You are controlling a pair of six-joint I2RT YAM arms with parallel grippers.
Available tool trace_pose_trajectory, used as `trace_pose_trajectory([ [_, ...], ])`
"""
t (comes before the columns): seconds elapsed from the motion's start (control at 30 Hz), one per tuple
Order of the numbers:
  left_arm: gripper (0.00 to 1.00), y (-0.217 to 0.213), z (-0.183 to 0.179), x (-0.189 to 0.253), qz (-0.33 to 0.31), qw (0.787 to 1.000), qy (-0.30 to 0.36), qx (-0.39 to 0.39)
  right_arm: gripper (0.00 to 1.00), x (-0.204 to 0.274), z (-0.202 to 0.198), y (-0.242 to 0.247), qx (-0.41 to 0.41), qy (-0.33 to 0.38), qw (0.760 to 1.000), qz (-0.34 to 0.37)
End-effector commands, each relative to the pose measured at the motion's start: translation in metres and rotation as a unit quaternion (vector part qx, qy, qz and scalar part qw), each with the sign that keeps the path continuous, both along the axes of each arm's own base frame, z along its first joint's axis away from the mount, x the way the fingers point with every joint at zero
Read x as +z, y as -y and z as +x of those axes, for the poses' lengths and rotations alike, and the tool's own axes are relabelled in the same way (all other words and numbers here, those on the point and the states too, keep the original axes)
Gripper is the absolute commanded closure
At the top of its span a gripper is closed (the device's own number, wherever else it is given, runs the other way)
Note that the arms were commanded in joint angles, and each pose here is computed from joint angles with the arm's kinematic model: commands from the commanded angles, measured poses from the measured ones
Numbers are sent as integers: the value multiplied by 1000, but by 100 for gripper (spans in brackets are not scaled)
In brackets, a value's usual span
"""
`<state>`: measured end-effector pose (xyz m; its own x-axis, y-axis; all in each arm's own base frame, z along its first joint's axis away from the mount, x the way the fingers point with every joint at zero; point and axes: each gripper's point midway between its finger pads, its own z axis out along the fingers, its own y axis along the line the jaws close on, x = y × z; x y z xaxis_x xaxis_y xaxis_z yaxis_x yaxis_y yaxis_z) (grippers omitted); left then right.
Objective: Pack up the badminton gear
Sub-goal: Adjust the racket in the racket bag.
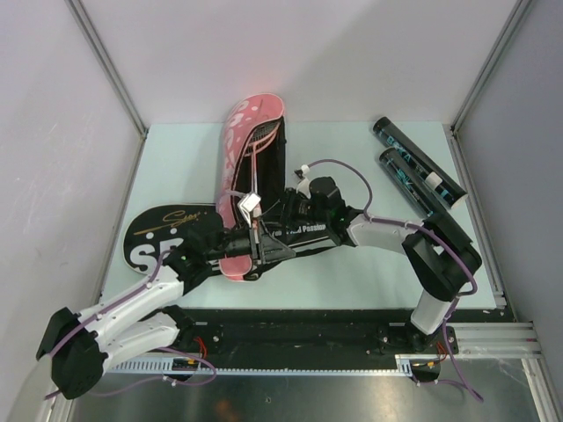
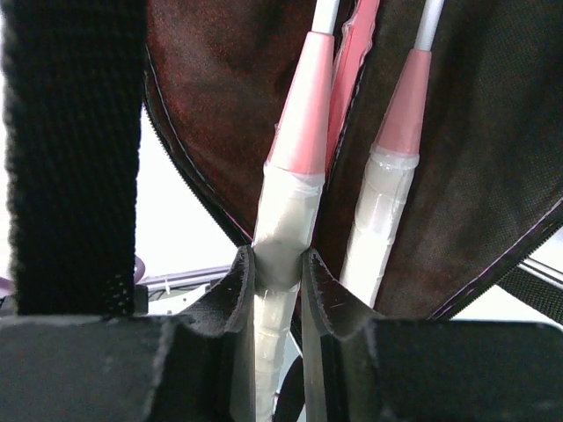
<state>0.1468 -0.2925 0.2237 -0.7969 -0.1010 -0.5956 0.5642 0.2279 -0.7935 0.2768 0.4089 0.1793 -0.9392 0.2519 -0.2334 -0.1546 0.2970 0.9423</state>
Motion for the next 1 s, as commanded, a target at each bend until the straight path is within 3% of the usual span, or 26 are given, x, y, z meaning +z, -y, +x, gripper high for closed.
trace_pose_trajectory([
  [0.0, 100, -7, -84, 25, -45, 980, 12, -193, 100, 94, 150, 70, -259, 163, 949, 76],
  [0.23, 100, -21, -87, 61, -81, 980, 96, -154, 100, 66, 153, 76, -200, 194, 959, 41],
  [0.3, 100, -24, -62, 61, -47, 991, 95, -85, 100, 58, 145, 71, -180, 194, 964, 31],
  [0.37, 100, -37, -35, 33, 29, 998, 63, -6, 100, 58, 132, 68, -161, 214, 963, 13],
  [0.4, 100, -45, -8, 33, 52, 994, 64, 73, 100, 44, 124, 68, -153, 203, 967, -16],
  [0.47, 100, -54, 13, 27, 71, 987, 57, 134, 100, 44, 116, 74, -159, 220, 962, -38],
  [0.53, 100, -58, 29, 23, 84, 980, 56, 174, 100, 33, 112, 81, -164, 214, 961, -58],
  [0.67, 100, -53, 39, 25, 89, 978, 81, 170, 100, 20, 104, 81, -136, 226, 961, -82],
  [0.7, 100, -50, 37, 29, 77, 980, 86, 162, 92, 13, 103, 84, -130, 220, 962, -95],
  [0.73, 100, -45, 30, 37, 55, 984, 94, 140, 72, 10, 99, 83, -116, 220, 964, -96],
  [0.83, 100, -39, 20, 55, -4, 986, 114, 121, 46, 3, 96, 99, -104, 218, 962, -128],
  [0.9, 100, -37, 14, 64, -35, 986, 119, 109, 37, 5, 105, 115, -130, 250, 944, -172],
  [0.97, 100, -35, 10, 70, -46, 987, 119, 98, 29, 18, 124, 126, -152, 294, 928, -171],
])
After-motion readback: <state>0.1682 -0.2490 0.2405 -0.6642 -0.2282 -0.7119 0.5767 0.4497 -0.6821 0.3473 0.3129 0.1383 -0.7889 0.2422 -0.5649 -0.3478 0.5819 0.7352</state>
